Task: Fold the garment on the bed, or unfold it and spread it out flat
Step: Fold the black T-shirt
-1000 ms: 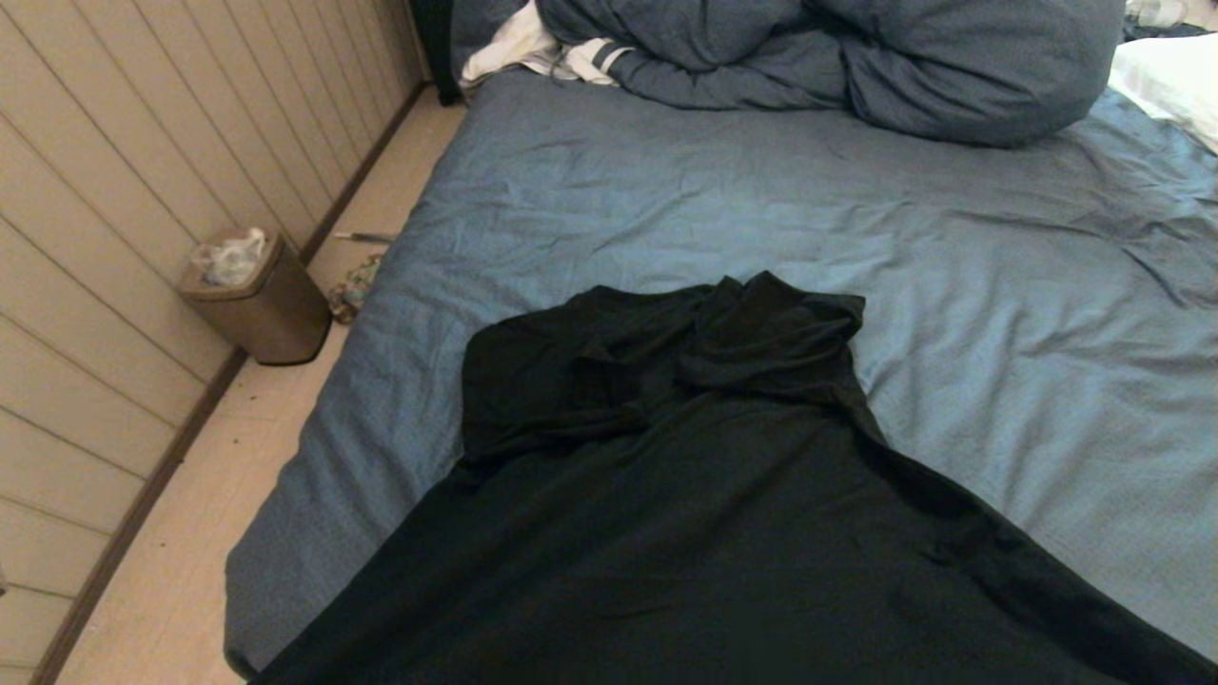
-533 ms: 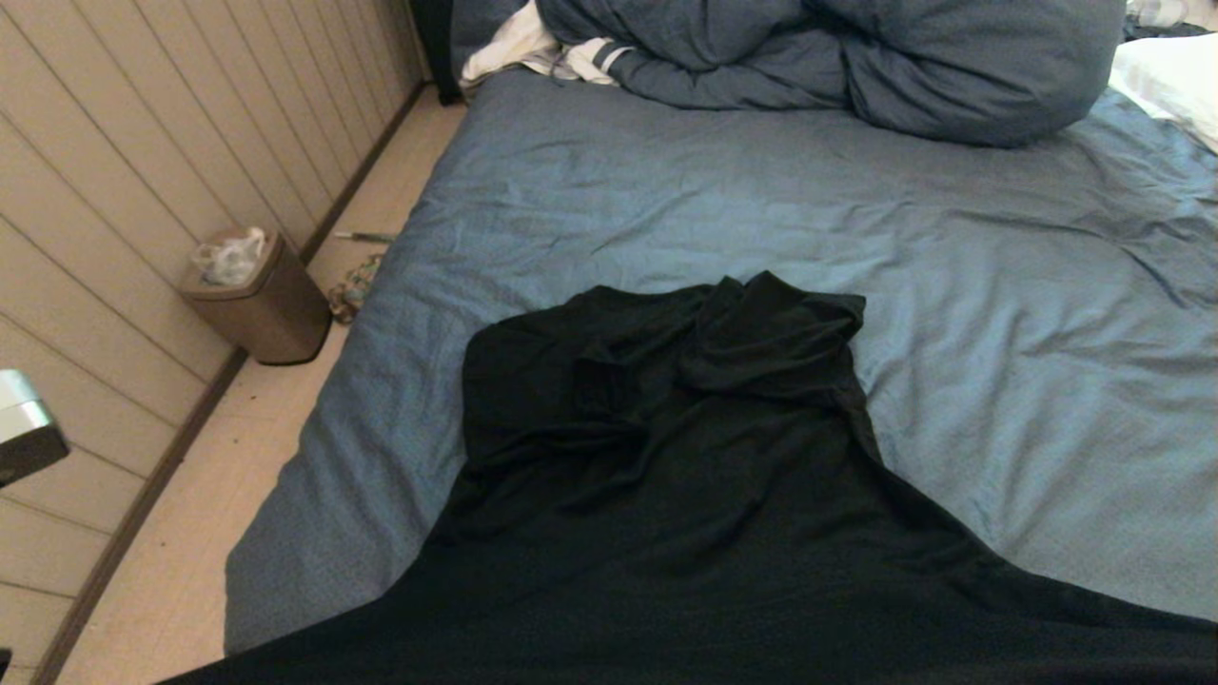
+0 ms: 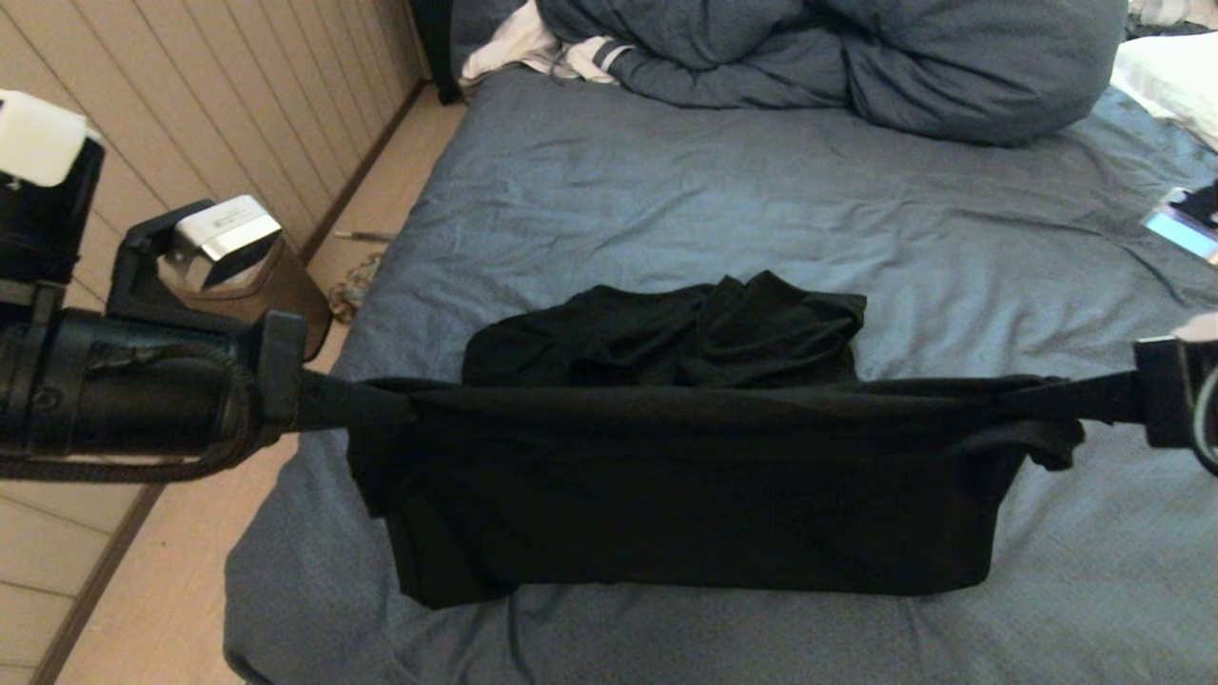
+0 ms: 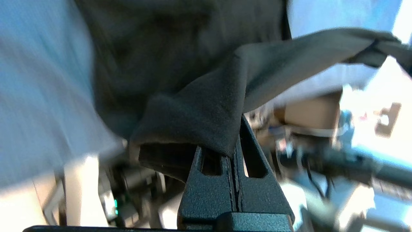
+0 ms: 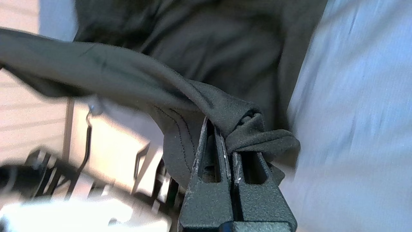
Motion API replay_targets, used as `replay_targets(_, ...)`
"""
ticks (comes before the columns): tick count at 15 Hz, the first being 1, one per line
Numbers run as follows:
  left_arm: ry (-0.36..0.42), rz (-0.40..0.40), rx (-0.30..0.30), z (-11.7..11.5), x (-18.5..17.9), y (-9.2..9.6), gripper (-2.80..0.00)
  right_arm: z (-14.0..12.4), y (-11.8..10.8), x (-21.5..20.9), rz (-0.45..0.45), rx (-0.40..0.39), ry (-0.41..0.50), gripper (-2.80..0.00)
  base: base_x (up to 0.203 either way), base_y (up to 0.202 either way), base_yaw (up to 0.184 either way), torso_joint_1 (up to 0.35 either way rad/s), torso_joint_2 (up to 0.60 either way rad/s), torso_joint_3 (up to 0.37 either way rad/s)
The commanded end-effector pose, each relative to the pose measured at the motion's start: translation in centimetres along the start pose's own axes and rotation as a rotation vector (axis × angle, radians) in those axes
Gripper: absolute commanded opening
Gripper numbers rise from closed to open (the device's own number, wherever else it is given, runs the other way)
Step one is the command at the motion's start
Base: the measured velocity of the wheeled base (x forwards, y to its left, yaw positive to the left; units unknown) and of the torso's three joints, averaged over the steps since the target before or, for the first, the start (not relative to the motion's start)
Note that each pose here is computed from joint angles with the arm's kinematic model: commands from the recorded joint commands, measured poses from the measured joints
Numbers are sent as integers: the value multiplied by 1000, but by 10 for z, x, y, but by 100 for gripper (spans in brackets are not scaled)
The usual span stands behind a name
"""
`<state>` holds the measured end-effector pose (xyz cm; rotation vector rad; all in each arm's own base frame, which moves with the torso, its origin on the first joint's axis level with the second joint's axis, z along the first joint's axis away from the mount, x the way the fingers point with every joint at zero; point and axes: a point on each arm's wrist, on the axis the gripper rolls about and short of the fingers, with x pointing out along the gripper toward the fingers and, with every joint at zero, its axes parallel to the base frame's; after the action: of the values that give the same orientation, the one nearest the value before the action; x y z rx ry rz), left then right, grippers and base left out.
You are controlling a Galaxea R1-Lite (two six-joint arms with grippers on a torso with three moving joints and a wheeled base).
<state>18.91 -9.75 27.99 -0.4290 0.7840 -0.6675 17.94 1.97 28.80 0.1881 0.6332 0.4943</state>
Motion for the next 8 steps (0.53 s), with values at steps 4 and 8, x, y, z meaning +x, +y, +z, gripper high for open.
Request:
replay_targets(4,11,67,-45,48,74,51,-280,45,-49,105,4,45,94,-280,0,0,0,0,0,0)
replay_targets(8,2,66,-63,71,113,89,-280,64,-71,152,8,40,101,-280,0,0,0,0,0,0)
